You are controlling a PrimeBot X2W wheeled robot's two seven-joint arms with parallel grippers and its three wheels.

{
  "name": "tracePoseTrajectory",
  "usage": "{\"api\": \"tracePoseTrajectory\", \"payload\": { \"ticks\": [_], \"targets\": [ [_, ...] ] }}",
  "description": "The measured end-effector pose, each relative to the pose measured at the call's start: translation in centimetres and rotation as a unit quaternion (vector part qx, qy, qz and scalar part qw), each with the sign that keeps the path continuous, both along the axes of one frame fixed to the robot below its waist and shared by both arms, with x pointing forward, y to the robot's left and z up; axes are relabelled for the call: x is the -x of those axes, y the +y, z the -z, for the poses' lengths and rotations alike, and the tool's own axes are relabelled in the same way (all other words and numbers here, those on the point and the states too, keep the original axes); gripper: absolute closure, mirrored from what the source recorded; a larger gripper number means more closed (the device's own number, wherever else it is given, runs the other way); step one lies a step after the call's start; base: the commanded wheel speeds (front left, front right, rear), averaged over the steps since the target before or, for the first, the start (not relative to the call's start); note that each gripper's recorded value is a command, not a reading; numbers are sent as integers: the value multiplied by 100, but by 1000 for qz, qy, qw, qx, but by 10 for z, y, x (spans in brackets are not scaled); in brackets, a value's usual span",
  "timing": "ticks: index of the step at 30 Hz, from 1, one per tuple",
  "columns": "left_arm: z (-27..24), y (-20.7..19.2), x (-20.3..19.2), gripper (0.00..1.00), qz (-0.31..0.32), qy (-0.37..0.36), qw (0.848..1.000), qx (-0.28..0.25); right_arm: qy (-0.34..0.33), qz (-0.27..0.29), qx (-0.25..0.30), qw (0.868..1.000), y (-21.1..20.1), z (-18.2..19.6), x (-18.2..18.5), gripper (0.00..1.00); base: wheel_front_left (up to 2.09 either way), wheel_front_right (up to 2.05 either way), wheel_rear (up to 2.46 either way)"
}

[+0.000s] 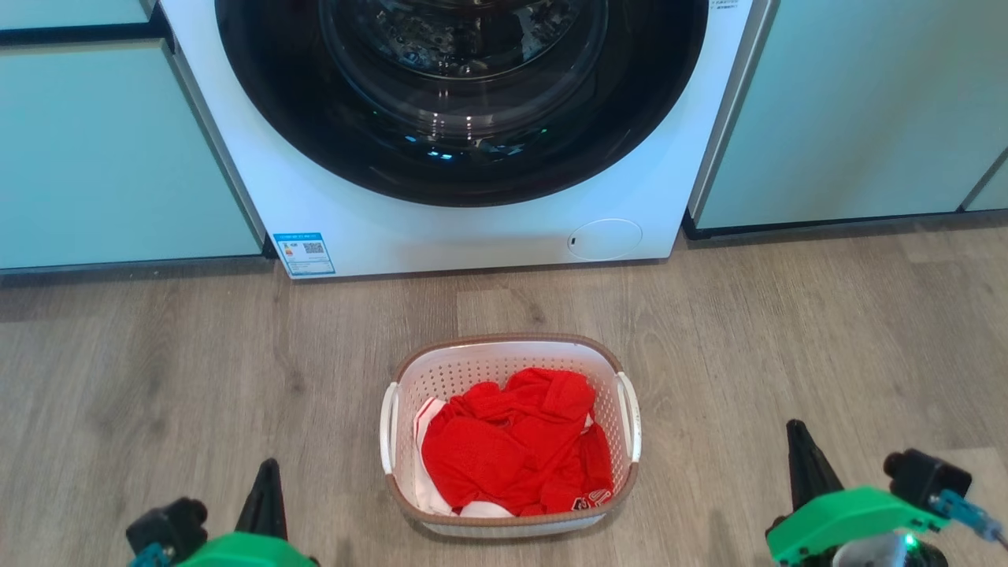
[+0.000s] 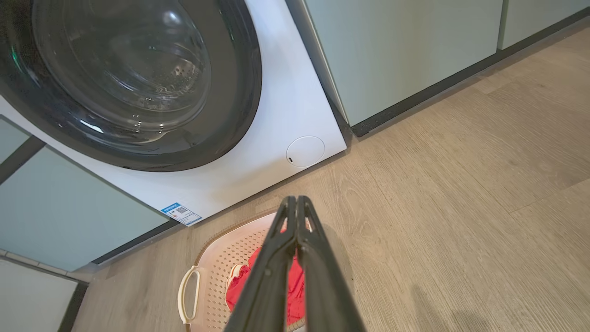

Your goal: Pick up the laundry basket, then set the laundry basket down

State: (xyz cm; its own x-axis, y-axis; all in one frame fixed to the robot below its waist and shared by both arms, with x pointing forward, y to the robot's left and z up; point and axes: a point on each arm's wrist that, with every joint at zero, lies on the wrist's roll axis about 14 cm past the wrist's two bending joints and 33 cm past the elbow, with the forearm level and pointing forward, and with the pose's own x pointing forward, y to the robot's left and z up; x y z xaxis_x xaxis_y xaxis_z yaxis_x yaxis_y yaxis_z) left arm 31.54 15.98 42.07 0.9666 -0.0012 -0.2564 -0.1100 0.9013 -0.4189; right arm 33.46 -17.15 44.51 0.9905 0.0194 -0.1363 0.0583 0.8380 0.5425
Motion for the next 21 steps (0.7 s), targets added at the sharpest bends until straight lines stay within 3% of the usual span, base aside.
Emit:
{"api": "tracePoseTrajectory", "payload": {
  "ticks": [21],
  "targets": [
    [-6,6,-13,100,-33,3,992,122,3,31,-110,993,-9,-5,-10,100,0,0,0]
  ]
}}
